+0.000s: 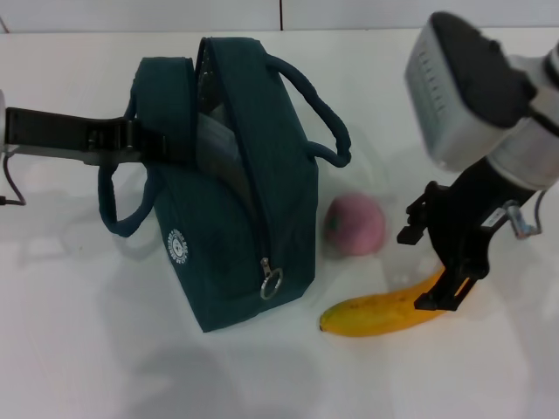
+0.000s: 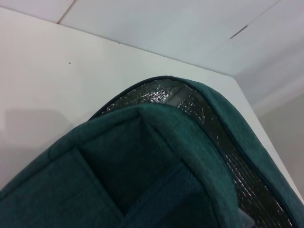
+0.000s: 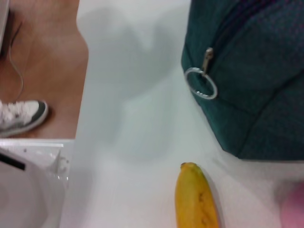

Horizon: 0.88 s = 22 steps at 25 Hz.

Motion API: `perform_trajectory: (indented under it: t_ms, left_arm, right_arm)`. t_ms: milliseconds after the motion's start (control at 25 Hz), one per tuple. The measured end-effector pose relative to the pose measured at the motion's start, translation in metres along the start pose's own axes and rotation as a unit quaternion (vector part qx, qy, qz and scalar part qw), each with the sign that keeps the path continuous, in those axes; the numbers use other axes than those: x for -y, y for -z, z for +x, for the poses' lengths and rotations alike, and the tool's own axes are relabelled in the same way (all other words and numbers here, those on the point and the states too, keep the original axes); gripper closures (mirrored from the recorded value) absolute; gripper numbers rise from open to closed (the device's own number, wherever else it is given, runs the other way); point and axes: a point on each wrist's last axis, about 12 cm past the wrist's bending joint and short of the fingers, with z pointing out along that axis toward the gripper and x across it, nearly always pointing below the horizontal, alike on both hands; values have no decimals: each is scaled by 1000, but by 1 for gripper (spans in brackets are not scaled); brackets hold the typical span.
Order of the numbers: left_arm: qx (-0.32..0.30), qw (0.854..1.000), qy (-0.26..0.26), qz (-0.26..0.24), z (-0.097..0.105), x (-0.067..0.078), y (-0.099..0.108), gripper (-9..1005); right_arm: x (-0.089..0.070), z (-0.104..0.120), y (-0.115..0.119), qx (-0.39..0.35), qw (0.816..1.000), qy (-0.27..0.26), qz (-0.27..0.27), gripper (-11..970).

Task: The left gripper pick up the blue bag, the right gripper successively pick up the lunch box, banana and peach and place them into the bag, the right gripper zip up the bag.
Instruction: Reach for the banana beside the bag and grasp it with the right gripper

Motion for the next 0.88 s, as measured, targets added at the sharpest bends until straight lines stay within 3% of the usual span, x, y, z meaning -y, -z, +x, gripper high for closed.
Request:
perform_trajectory:
  t_ms: [400,880]
  left_arm:
    - [0,1000,2,1,2,0,-1,961]
    - [-1,1000,-2,1,-1,1,0,962]
  right_arm:
    - [-6,-13,-29,-50,997,50,5,112]
    - [-7,-17,-47,-66,996,64,12,119]
